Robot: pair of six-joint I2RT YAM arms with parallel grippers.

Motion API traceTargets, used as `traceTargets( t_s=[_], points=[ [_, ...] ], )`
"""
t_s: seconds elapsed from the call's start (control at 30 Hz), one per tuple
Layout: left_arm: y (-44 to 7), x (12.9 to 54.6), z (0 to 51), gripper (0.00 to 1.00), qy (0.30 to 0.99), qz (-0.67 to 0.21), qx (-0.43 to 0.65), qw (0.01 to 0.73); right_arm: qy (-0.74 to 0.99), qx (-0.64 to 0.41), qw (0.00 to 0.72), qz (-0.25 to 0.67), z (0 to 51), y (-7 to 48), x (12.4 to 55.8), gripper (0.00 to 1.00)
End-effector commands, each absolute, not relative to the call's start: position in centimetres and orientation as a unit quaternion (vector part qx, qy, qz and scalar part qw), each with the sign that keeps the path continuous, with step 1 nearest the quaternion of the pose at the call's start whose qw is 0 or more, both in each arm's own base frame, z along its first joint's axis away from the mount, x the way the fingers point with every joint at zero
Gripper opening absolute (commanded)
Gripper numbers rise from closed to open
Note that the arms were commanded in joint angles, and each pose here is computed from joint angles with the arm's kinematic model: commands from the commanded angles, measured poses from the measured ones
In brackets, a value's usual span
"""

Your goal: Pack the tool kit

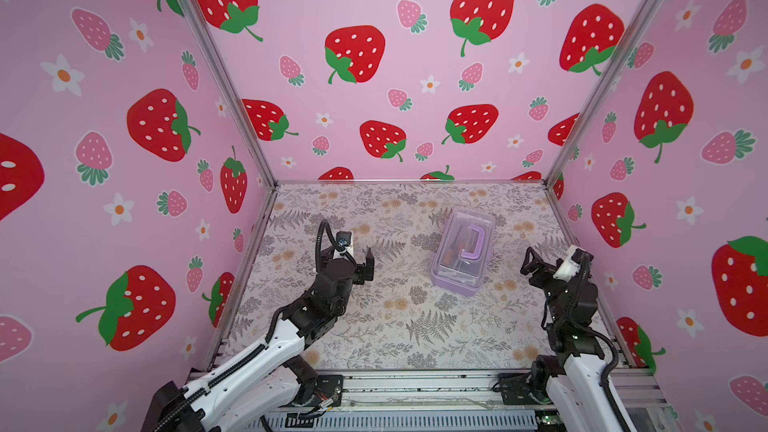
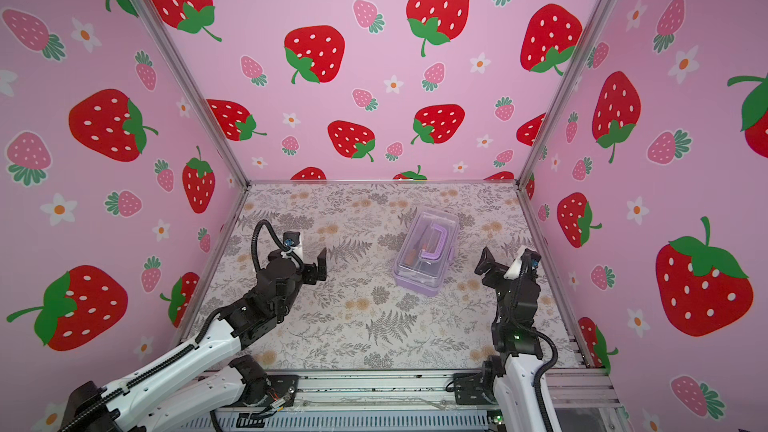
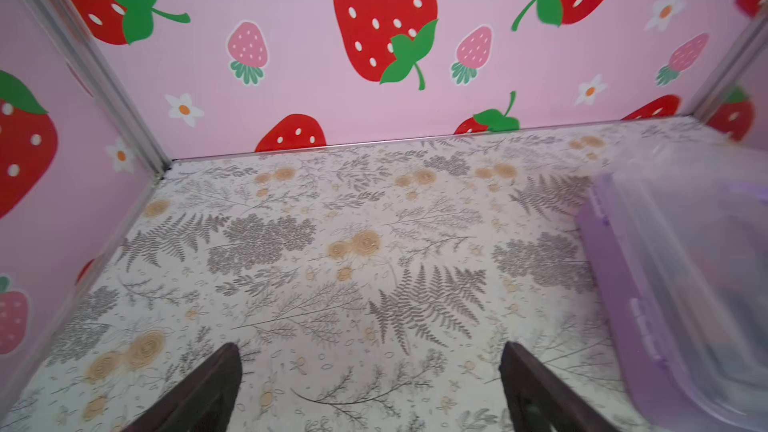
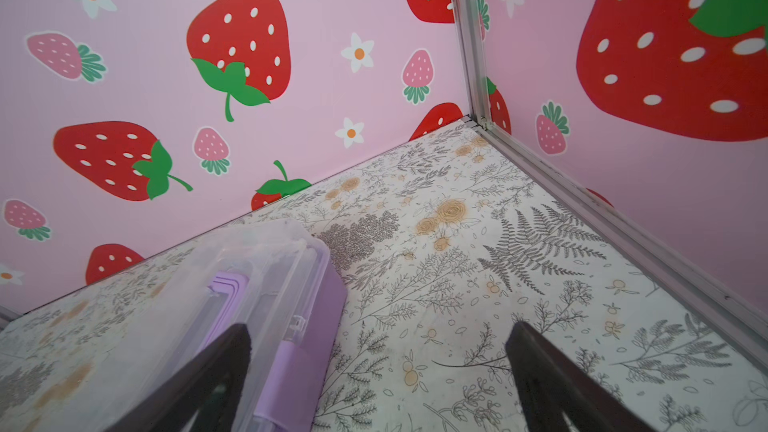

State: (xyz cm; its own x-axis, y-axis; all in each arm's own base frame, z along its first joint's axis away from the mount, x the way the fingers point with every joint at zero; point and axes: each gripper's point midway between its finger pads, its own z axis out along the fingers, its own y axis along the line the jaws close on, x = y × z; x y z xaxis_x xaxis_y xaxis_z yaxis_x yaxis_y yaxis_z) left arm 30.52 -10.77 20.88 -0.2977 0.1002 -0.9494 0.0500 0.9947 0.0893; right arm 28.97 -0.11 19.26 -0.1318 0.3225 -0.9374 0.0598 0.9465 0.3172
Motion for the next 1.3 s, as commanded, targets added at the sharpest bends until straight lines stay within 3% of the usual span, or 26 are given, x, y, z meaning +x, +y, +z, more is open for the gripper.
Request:
traceTargets(
  t_s=[0.0,0.17,0.47,0.87,1.0,1.07,1.17,1.27],
  points=[
    [-6.8,32.3,21.0,0.99,0.789,0.121,-0.002,0.602,0.731,0.103,0.673,0.048,20.6,-0.3,29.7,0.99],
    [-1.5,34.2,17.0,0.99,0.804,0.207,-0.071,0.553,0.743,0.054,0.664,-0.057,19.4,1.7,30.4,0.99],
    [0.2,35.9,14.3,0.99,0.806,0.13,-0.069,0.573,0.765,0.028,0.631,-0.127,14.6,2.1,33.2,0.99],
    [0.6,38.5,11.5,0.99,0.818,0.118,-0.038,0.562,0.769,0.023,0.627,-0.127,13.4,1.6,37.7,0.99],
    [2.0,39.1,9.4,0.99,0.808,0.09,-0.066,0.579,0.753,0.037,0.65,-0.098,14.0,-0.3,37.2,0.99],
    [1.3,39.5,8.9,0.99,0.828,0.069,-0.046,0.554,0.723,0.072,0.683,-0.076,13.9,-2.0,35.6,0.99],
    [1.1,40.0,8.6,0.99,0.837,0.036,-0.034,0.545,0.711,0.036,0.7,-0.056,13.7,-0.9,35.2,0.99],
    [1.8,40.1,8.5,0.99,0.839,0.032,-0.049,0.541,0.758,-0.032,0.65,-0.036,12.0,1.5,38.5,0.99]
  ],
)
